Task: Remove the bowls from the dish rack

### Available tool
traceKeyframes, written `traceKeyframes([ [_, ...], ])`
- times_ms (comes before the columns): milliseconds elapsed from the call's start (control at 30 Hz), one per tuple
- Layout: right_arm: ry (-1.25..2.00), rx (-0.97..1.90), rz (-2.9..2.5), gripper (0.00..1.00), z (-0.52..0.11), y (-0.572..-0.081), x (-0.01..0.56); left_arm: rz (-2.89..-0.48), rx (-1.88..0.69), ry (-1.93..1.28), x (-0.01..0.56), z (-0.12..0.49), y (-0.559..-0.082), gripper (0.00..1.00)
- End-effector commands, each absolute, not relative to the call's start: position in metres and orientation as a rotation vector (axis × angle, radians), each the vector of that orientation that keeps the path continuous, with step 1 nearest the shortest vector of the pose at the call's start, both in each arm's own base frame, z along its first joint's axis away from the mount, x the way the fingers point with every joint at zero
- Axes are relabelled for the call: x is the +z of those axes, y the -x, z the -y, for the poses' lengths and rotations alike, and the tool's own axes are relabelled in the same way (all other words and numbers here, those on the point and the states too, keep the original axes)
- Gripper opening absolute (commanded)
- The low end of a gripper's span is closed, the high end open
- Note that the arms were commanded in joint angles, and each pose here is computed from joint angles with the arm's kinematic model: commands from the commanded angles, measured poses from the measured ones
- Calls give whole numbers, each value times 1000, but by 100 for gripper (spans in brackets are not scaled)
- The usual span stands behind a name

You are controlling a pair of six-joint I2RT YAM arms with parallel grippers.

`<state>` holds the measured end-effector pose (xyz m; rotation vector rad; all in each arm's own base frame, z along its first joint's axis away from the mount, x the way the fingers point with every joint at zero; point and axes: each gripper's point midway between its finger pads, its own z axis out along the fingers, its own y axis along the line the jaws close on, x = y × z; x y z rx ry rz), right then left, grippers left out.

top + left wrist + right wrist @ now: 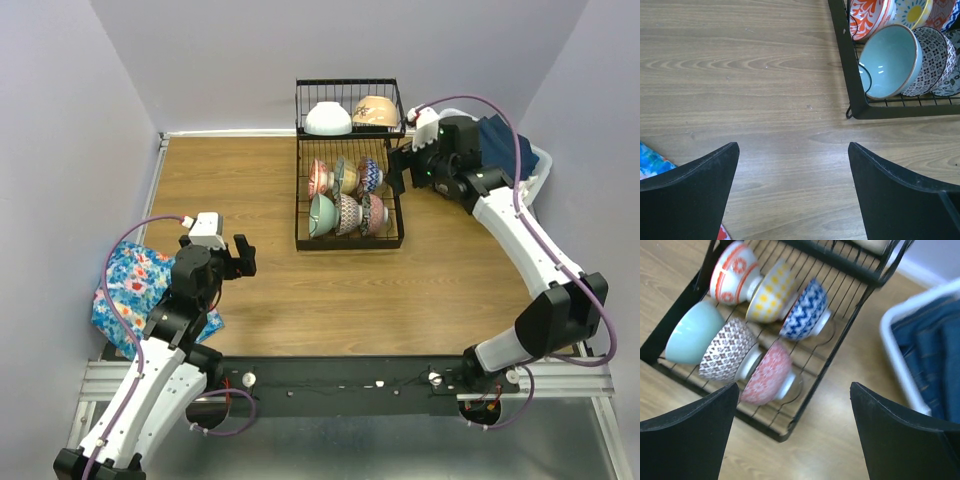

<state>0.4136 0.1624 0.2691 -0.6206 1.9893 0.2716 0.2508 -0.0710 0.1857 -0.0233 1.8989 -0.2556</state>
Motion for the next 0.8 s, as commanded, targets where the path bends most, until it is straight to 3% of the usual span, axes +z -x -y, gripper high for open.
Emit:
traceKeyframes([
  [0, 365, 406, -2189, 100, -167, -396, 224, -1891, -253, 5, 190, 72, -252, 99],
  [333, -78, 594, -2368, 100, -188, -383, 164, -1902, -247, 6, 187, 72, -254, 99],
  [767, -183, 600, -2431, 99, -201, -404, 122, -1896, -248, 6, 188, 72, -253, 99],
])
